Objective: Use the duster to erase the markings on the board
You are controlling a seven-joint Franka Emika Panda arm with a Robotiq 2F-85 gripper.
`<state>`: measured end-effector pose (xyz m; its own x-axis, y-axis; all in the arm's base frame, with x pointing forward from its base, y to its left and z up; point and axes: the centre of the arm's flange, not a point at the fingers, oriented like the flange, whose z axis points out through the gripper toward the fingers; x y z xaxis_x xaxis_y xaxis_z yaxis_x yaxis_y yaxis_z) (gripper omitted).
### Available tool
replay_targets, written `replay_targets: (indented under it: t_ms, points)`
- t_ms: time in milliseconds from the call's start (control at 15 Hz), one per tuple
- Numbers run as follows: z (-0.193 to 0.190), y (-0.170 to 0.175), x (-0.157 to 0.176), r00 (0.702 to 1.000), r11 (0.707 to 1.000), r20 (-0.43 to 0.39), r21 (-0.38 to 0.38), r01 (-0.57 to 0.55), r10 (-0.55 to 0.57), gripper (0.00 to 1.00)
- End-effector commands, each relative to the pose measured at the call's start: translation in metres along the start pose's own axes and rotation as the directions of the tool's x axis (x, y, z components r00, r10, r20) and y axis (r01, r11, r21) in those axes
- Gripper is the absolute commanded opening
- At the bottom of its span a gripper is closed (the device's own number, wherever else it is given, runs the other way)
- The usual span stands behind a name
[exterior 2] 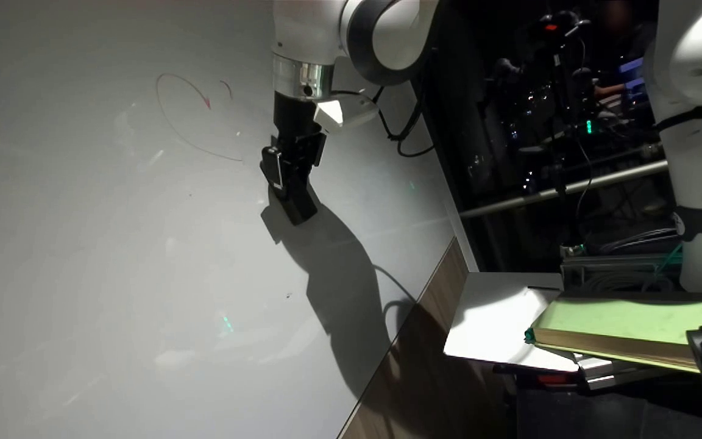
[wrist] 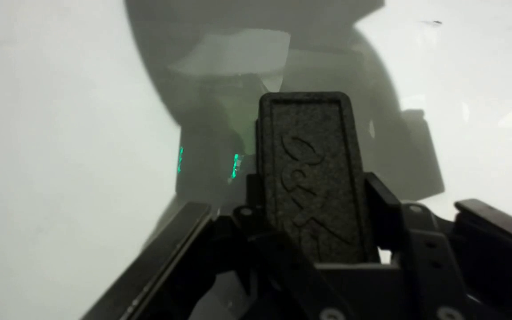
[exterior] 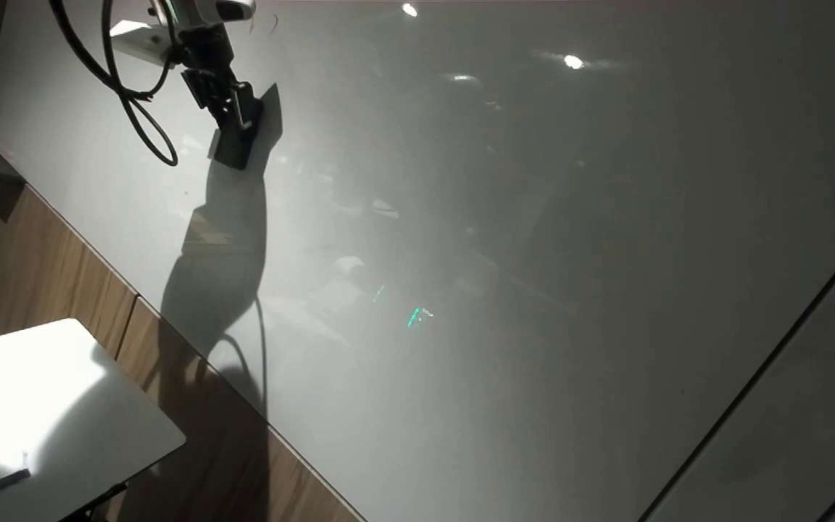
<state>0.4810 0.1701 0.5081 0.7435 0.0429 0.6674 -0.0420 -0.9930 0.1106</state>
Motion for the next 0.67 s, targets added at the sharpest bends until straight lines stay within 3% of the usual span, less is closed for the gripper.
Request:
replay_targets:
  t_ms: [0, 467, 600]
  points:
    - [0.013, 0.017, 0.029, 0.999, 1.000, -0.034, -0.003, -0.023, 0.023, 0.31]
    - [-0.027, 0.031, 0.078, 0.996, 0.999, -0.074, -0.029, -0.041, 0.039, 0.31]
    - [-0.053, 0.028, 0.085, 0.995, 0.998, -0.085, -0.043, -0.047, 0.044, 0.31]
